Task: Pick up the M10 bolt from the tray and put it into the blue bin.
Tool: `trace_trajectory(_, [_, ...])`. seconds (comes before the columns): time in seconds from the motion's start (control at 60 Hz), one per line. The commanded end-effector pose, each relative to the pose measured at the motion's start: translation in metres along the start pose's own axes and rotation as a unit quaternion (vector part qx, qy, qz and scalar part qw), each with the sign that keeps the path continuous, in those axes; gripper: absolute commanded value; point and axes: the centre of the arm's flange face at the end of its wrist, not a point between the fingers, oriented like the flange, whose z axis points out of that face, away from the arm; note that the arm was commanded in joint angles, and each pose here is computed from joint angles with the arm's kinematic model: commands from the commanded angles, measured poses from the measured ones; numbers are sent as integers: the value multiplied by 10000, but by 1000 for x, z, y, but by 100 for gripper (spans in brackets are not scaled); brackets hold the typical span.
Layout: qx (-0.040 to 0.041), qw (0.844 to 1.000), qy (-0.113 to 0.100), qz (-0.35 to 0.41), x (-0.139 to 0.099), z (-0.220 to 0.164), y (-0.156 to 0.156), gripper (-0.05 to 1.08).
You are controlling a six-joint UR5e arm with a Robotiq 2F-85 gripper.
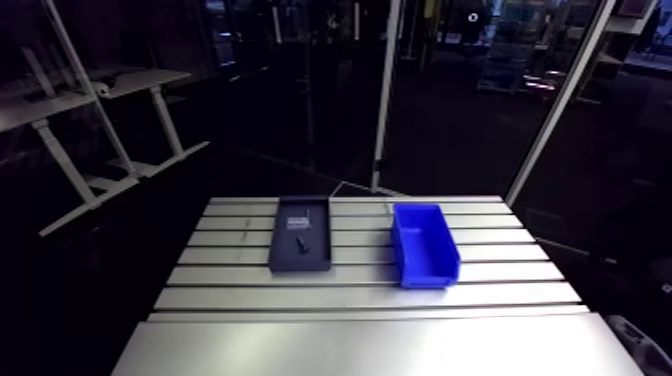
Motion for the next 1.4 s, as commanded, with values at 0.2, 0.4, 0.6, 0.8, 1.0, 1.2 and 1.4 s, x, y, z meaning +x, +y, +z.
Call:
trace_trajectory(0.2, [24,10000,9,-22,-1,-1,-3,0])
trace_trajectory(0.4, [14,10000,18,-68,-2,-1,-8,0])
trace_trajectory(0.6, [14,10000,11,-68,-2,0,-8,0])
trace_trajectory(0.8, [-9,10000,-40,-49,0,5,-9,0])
trace_trajectory(1.0, [-30,9997,104,-210,2,10,-26,0])
trace_trajectory(1.2, [-46,9995,145,-275,7,22,-33,0])
trace_trajectory(1.4, [-44,9995,78,-310,17,37,-38,0])
